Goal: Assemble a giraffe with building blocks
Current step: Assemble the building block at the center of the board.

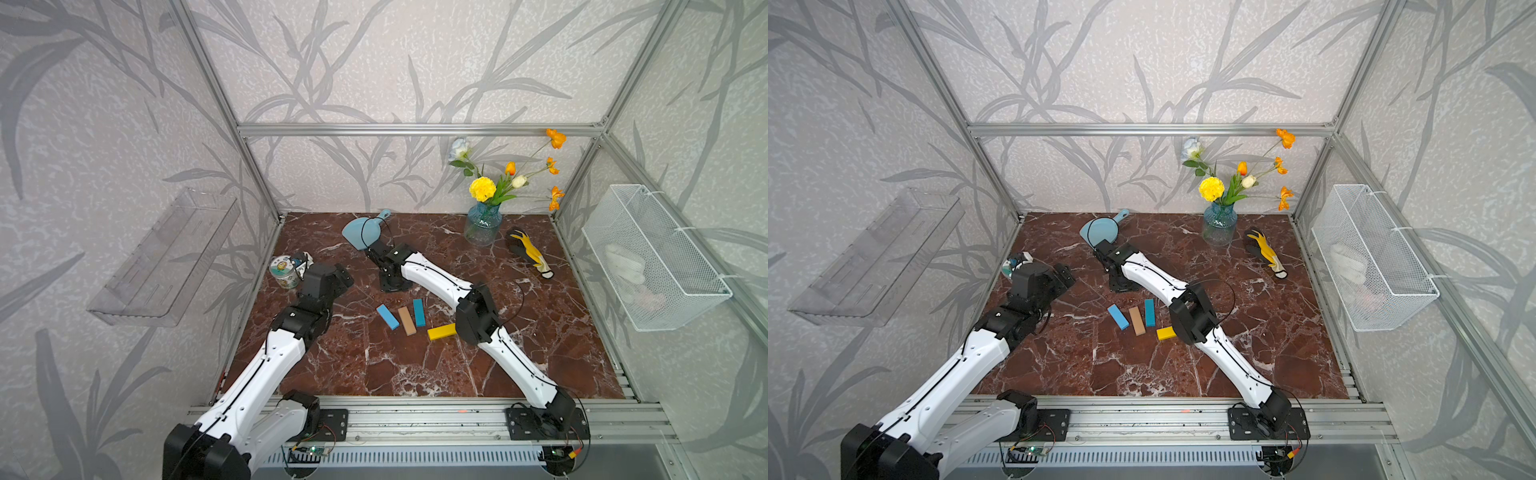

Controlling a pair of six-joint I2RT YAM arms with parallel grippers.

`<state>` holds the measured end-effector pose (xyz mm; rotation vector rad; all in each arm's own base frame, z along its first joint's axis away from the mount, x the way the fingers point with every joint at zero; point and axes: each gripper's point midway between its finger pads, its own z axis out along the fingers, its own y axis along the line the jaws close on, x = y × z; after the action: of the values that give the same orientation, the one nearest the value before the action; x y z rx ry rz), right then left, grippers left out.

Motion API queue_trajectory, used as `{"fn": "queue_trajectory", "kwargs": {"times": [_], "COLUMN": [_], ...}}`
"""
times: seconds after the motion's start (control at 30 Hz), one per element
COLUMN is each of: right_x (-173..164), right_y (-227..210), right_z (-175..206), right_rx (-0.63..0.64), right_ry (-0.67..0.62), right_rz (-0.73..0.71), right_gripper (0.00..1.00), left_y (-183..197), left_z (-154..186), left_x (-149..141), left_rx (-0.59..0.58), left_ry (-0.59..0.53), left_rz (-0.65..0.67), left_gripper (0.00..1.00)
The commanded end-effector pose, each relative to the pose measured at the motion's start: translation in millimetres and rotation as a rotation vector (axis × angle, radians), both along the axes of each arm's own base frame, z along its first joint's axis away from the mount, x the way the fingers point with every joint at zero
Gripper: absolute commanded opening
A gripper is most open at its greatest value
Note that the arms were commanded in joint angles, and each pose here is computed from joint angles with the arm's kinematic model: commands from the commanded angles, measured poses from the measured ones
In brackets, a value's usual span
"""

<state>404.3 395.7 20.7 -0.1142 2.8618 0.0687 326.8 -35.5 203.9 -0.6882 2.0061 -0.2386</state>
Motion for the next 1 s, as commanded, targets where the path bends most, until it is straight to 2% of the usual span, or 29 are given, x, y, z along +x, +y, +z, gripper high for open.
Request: {"fn": "queue_trajectory", "kwargs": {"times": [0.0, 0.47, 0.97], "right_x": [-3, 8, 18], "right_y": [-5, -5, 2], "right_z": [2, -5, -10], "right_rx": [-0.011, 0.031, 0.068], "right_ry": [0.012, 0.022, 0.014], "right_rz": [-0.048, -0.077, -0.047], "right_gripper": [0.33, 0.33, 0.35], "left_y": [1, 0, -1], "left_z": [1, 0, 1], "left_x": [-4, -3, 0], "left_rx": [0.013, 0.019, 0.017], "left_ry": [-0.003, 0.002, 0.000], "left_rz": [-0.007, -0.008, -0.012], "left_gripper": [0.95, 0.95, 0.95]}}
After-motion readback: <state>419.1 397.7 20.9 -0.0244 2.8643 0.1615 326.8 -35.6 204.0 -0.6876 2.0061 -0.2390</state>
